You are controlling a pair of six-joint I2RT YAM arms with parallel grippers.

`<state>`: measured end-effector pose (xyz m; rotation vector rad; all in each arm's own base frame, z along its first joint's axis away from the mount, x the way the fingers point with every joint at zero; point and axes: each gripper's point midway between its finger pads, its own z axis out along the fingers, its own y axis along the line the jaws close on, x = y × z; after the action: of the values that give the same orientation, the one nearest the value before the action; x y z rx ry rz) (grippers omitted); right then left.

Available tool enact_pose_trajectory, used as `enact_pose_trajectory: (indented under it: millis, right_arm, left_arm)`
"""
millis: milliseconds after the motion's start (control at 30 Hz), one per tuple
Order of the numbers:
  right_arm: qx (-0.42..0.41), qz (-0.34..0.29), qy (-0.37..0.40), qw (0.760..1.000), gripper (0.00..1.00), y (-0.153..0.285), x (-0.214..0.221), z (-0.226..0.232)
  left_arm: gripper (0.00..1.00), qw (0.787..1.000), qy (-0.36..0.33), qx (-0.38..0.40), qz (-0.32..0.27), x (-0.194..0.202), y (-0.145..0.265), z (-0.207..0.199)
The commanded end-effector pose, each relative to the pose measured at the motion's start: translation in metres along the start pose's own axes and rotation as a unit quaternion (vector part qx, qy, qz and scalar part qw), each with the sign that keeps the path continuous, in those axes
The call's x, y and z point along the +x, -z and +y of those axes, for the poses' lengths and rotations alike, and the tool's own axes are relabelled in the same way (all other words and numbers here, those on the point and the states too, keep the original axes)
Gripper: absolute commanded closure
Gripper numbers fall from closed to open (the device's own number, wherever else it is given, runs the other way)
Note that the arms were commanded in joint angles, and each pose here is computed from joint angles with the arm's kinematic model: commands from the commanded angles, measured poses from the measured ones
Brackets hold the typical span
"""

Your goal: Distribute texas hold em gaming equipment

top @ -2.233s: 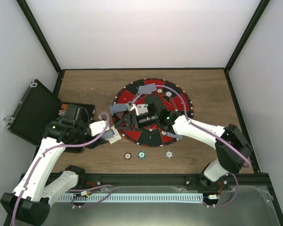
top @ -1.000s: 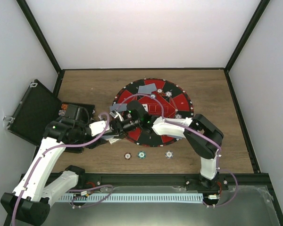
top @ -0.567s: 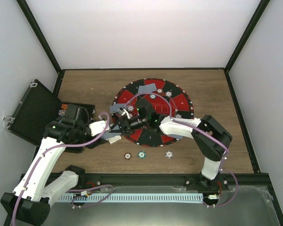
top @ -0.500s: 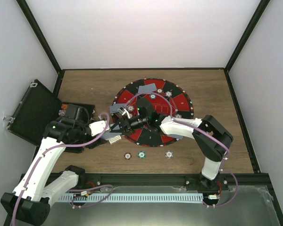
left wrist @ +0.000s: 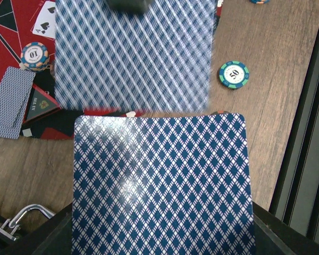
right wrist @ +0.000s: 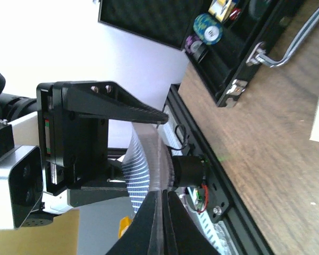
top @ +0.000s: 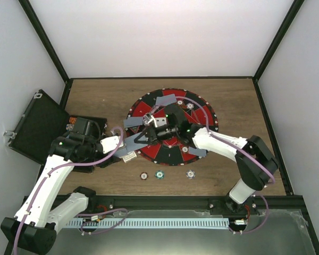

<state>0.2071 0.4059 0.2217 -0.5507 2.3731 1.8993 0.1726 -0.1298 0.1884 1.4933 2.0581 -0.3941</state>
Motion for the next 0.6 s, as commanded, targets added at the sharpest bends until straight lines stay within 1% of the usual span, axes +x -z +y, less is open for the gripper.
enact_pose_trajectory:
  millis: [0, 100, 167, 233, 300, 367, 433, 500, 567]
  right_arm:
    - [0.037, -0.022, 0.006, 0.999, 0.99, 0.033, -0.01, -0.009]
    - [0.088, -0.056, 0.033, 0.994, 0.99, 0.066, -0.034, -0.02]
    - [0.149, -0.083, 0.055, 0.984, 0.99, 0.088, -0.056, -0.03]
    - [0.25, -0.108, 0.081, 0.959, 0.99, 0.107, -0.077, -0.054]
    - [0.353, -0.121, 0.114, 0.921, 0.99, 0.128, -0.098, -0.078]
    - [0.454, -0.136, 0.145, 0.868, 0.99, 0.149, -0.118, -0.104]
    - [0.544, -0.146, 0.197, 0.802, 0.99, 0.166, -0.138, -0.121]
    - [0.62, -0.135, 0.274, 0.722, 0.99, 0.17, -0.155, -0.131]
    - [0.686, -0.129, 0.361, 0.619, 0.99, 0.172, -0.17, -0.131]
  left_arm:
    - [0.96, 1.0, -0.014, -0.003, -0.024, -0.01, 0.003, 0.0]
    - [0.96, 1.0, -0.013, -0.003, -0.024, -0.009, 0.003, 0.0]
    - [0.96, 1.0, -0.012, -0.003, -0.024, -0.009, 0.002, 0.0]
    - [0.96, 1.0, -0.011, -0.003, -0.024, -0.009, 0.003, 0.0]
    - [0.96, 1.0, -0.008, -0.002, -0.022, -0.008, 0.002, 0.0]
    - [0.96, 1.0, -0.005, -0.002, -0.019, -0.007, 0.001, 0.001]
    - [0.96, 1.0, -0.002, -0.002, -0.016, -0.006, 0.001, 0.001]
    - [0.96, 1.0, -0.001, -0.004, -0.015, -0.005, 0.001, 0.001]
    - [0.96, 1.0, 0.0, -0.006, -0.012, -0.004, 0.002, 0.001]
